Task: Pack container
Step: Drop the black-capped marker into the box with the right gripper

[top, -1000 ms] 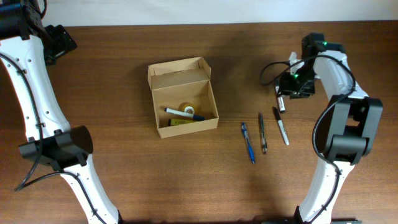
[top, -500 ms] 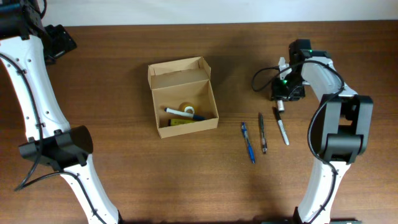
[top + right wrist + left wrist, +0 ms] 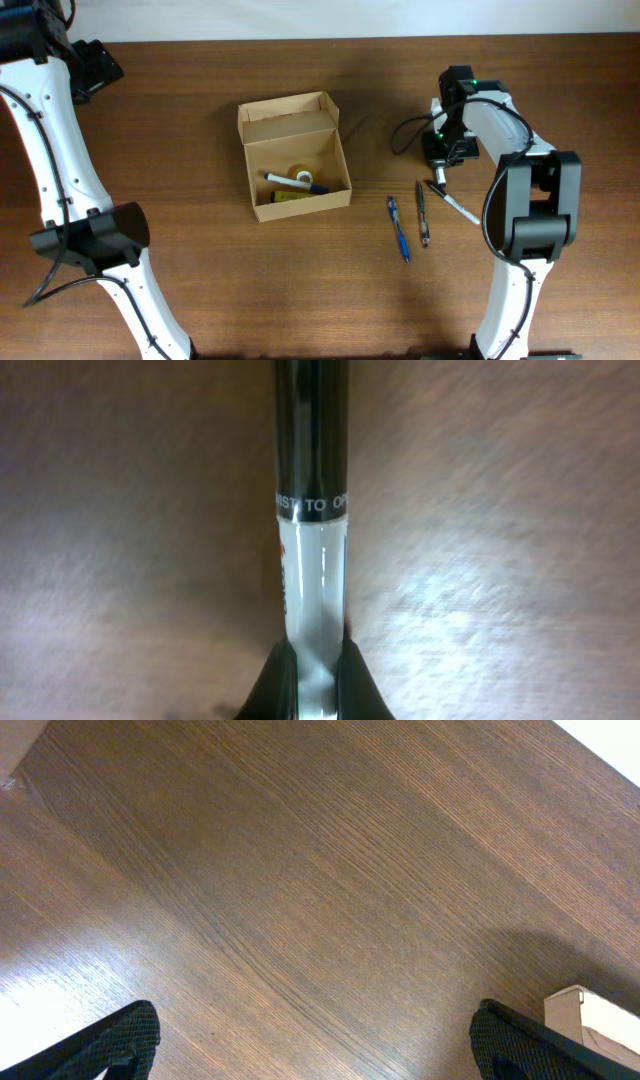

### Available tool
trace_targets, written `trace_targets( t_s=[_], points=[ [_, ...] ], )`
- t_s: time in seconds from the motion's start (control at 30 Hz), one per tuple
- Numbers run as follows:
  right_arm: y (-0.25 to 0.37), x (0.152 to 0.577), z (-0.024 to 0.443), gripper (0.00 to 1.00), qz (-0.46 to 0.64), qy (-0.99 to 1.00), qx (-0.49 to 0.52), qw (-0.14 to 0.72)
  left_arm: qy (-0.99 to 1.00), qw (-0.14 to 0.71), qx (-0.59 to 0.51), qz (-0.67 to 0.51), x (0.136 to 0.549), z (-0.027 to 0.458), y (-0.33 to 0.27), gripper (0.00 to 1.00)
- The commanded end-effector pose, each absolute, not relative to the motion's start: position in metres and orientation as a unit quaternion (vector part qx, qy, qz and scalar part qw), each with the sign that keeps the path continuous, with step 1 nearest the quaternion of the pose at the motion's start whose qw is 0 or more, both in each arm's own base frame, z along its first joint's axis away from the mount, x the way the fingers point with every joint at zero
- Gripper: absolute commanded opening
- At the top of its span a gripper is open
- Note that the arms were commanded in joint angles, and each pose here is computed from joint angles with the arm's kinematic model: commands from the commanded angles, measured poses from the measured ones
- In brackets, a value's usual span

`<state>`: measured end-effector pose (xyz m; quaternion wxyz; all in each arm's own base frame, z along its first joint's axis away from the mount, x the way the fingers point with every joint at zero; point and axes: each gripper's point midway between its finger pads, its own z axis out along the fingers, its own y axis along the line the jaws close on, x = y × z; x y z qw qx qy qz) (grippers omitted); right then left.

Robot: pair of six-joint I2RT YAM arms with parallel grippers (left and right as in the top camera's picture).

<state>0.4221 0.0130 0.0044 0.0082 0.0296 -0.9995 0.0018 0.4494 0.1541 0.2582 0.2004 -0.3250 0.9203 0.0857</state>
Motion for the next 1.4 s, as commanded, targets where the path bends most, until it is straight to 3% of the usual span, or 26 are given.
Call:
trace_targets(
  t_s=[0.0, 0.23, 0.3, 0.47, 0.57, 0.77, 1.07, 1.37],
  points=[
    [0.034, 0.442, 0.050, 0.04, -0.013, -0.998, 0.045, -0.038, 0.921, 0.198, -0.321, 0.095, 0.449, 0.257, 0.159, 1.00],
    [0.114, 0.465, 0.177, 0.04, -0.084, -0.972, 0.159, -0.153, 0.921, 0.198, -0.321, 0.095, 0.449, 0.256, 0.159, 1.00],
    [0.159, 0.457, 0.224, 0.04, -0.104, -0.944, 0.246, -0.196, 0.921, 0.198, -0.321, 0.095, 0.449, 0.256, 0.159, 1.00],
    [0.241, 0.423, 0.267, 0.04, -0.098, -0.855, 0.445, -0.247, 0.921, 0.198, -0.321, 0.095, 0.449, 0.256, 0.159, 1.00],
    [0.277, 0.398, 0.258, 0.04, -0.087, -0.788, 0.561, -0.238, 0.921, 0.198, -0.321, 0.095, 0.449, 0.256, 0.159, 1.00],
    [0.313, 0.375, 0.201, 0.04, -0.080, -0.709, 0.676, -0.182, 0.921, 0.198, -0.321, 0.095, 0.449, 0.257, 0.159, 1.00],
    [0.313, 0.383, 0.110, 0.04, -0.086, -0.720, 0.675, -0.133, 0.921, 0.198, -0.321, 0.095, 0.449, 0.256, 0.159, 1.00],
    [0.306, 0.373, 0.053, 0.04, -0.092, -0.732, 0.669, -0.090, 0.921, 0.198, -0.321, 0.095, 0.449, 0.256, 0.159, 1.00]
  ],
)
